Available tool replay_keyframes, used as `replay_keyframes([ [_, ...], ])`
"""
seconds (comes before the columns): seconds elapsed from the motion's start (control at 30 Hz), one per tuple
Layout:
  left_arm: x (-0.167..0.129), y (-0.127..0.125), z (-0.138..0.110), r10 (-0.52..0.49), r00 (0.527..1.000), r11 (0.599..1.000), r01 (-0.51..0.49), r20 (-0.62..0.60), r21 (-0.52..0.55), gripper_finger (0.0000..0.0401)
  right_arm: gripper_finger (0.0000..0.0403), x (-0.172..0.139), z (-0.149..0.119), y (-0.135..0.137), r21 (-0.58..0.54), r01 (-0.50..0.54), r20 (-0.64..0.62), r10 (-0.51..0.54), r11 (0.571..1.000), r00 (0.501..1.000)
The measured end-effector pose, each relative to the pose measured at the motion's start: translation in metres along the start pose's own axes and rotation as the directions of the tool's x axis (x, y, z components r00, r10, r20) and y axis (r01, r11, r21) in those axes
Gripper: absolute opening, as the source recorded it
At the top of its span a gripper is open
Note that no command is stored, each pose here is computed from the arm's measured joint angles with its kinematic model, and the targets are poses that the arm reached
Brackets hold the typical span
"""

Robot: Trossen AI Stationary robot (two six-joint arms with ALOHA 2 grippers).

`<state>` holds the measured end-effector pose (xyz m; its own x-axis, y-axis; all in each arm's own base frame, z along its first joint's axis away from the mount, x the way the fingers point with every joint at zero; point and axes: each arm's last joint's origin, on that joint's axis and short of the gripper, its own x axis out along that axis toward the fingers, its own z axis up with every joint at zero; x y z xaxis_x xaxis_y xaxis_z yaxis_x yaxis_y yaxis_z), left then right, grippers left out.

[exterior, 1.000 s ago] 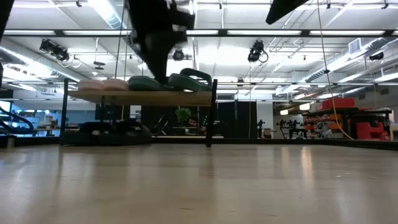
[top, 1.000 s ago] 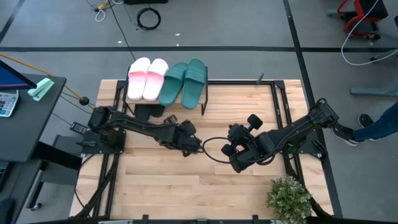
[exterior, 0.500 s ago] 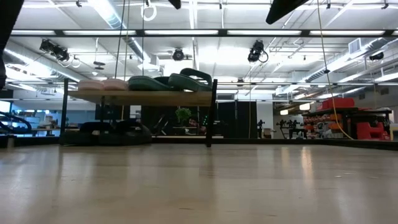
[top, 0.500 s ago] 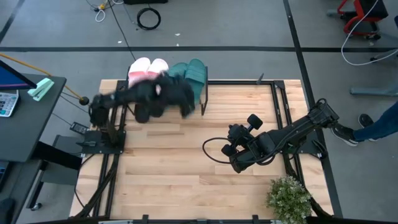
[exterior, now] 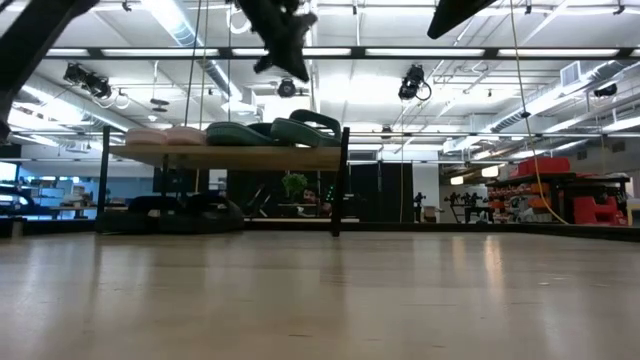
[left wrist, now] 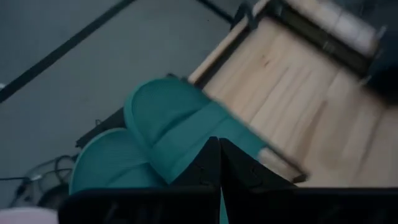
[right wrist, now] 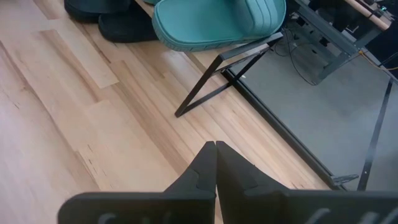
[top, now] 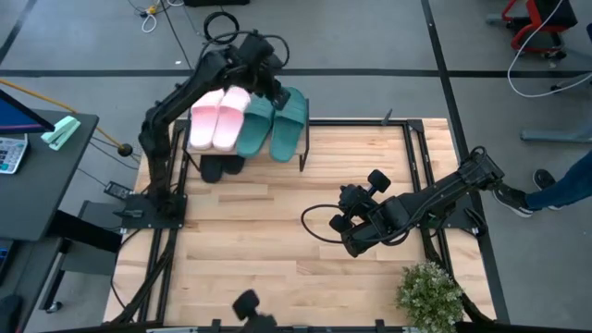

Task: Pick and place slides into the shelf
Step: Adjust the green slides on the shelf

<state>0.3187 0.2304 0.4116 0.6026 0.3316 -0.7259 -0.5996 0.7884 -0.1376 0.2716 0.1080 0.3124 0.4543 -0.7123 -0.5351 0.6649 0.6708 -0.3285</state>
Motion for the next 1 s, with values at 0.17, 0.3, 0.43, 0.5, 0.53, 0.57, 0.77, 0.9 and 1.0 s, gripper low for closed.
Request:
replay_keyframes([
  [0.17,0.045,0.011,-0.003,0.003,0.998,0.994,0.003,-0.057,0.109,0.0003,0.0005,0.000,0.000,0.000,0.000,0.002,0.000,-0.002,1.000,1.000],
  [0.3,0.075,0.015,-0.003,0.003,0.998,0.990,0.006,-0.059,0.141,0.0002,0.0005,0.000,0.000,0.000,0.000,0.002,0.000,-0.002,1.000,1.000],
  [0.43,0.099,0.022,-0.005,0.012,0.997,0.990,-0.002,-0.077,0.138,0.0003,0.0005,0.000,0.000,0.000,0.000,0.002,0.000,-0.002,1.000,1.000],
  [0.5,0.103,0.027,-0.005,0.022,0.997,0.991,-0.012,-0.073,0.132,0.0002,0.0005,0.000,0.000,0.000,0.000,0.002,0.000,-0.002,1.000,1.000],
  [0.53,0.104,0.030,-0.005,0.030,0.996,0.992,-0.020,-0.079,0.125,0.0002,0.0005,0.000,0.000,0.000,0.000,0.002,0.000,-0.002,1.000,1.000],
  [0.57,0.105,0.032,-0.006,0.039,0.996,0.993,-0.029,-0.085,0.115,0.0002,0.0005,0.000,0.000,0.000,0.000,0.002,0.000,-0.002,1.000,1.000],
  [0.77,0.107,0.047,-0.007,0.095,0.990,0.995,-0.092,-0.100,0.034,0.0002,0.0005,0.000,0.000,0.000,-0.005,0.002,0.001,-0.002,1.000,1.000],
  [0.9,0.112,0.052,-0.009,0.107,0.987,0.994,-0.108,-0.119,0.002,0.0003,0.0005,0.000,0.000,0.000,-0.007,0.002,0.000,-0.002,1.000,1.000],
  [1.0,0.116,0.054,-0.012,0.112,0.983,0.993,-0.116,-0.142,-0.019,0.0002,0.0005,0.000,0.000,0.000,-0.006,0.002,0.000,-0.002,1.000,1.000],
])
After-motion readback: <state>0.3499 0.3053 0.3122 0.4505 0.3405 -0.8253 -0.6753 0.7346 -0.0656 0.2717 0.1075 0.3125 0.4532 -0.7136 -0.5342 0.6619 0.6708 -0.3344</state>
